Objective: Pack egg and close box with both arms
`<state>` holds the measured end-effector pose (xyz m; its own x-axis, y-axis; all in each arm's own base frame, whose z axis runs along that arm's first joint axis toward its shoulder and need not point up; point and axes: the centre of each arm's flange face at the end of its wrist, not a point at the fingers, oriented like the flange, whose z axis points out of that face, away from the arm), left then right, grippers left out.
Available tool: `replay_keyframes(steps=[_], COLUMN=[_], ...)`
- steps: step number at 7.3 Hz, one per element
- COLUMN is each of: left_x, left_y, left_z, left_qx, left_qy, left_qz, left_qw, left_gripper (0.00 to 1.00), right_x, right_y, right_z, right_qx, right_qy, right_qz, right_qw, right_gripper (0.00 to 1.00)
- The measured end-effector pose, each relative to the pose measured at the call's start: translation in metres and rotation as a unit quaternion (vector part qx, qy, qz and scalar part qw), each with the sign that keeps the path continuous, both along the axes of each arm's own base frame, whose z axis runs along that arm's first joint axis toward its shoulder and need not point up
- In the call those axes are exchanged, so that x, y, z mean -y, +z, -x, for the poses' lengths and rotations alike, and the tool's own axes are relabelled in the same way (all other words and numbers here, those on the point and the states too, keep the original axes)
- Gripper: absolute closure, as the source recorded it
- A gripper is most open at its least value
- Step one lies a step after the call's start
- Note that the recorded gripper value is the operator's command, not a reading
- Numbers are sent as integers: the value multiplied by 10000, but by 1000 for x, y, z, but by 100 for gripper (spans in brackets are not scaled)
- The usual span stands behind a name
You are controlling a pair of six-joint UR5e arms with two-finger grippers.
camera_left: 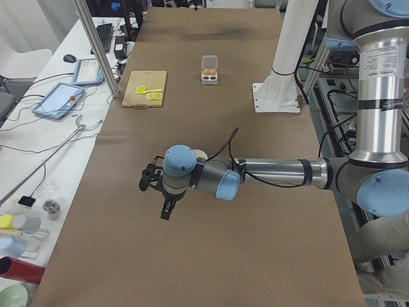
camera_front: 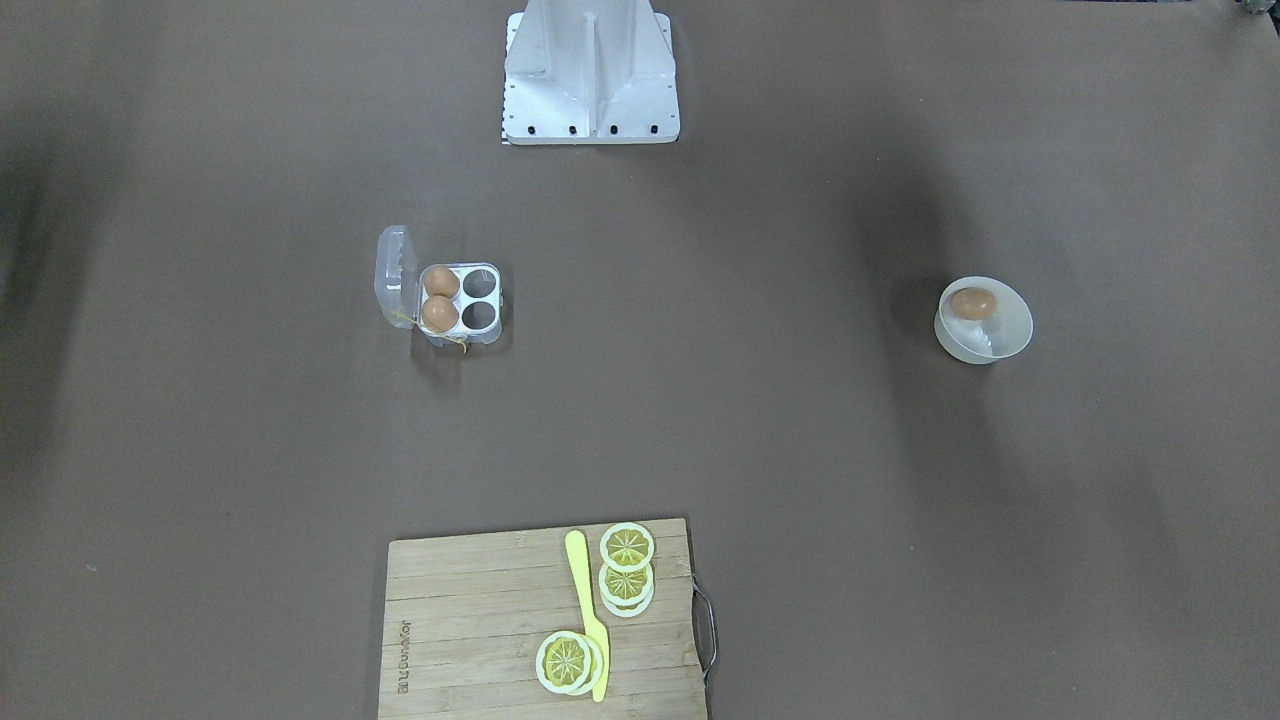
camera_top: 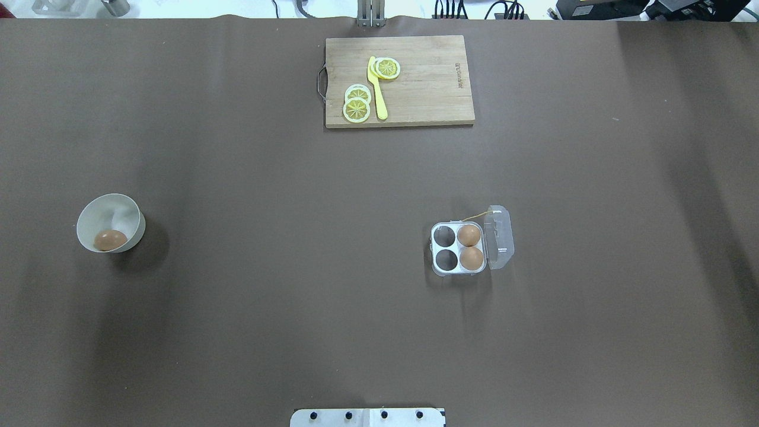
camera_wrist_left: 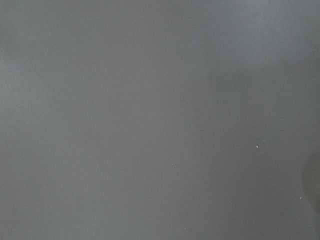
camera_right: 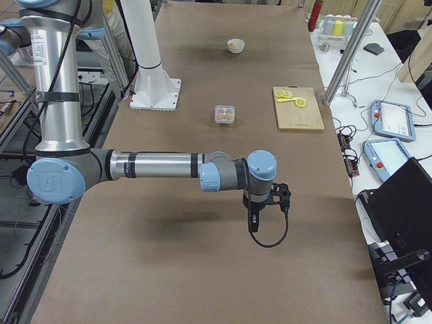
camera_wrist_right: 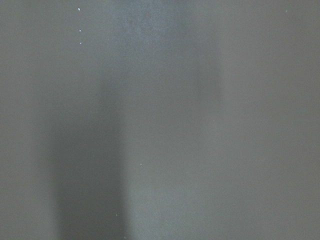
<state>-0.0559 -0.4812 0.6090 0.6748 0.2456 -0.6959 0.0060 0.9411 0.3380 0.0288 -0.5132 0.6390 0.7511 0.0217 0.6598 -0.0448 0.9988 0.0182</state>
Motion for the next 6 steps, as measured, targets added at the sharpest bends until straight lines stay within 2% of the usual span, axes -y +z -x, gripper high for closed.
replay_keyframes(steps=[2, 4, 6], left_x=[11, 23, 36], left_y=[-20, -40, -57], left_z=[-28, -62, -107], left_qx=[8, 163, 262], left_qy=[294, 601, 1009], left_qz=[-669, -1318, -1700], left_qw=[9973, 9893, 9799], left_gripper=[2, 2, 2], right_x=[2, 3, 4], right_y=[-2, -3, -1], right_z=[1, 2, 4], right_qx=[12, 14, 9], right_qy=[-7, -21, -34], right_qz=[-7, -22, -5], right_qw=[10000, 10000, 10000], right_gripper=[0, 0, 0])
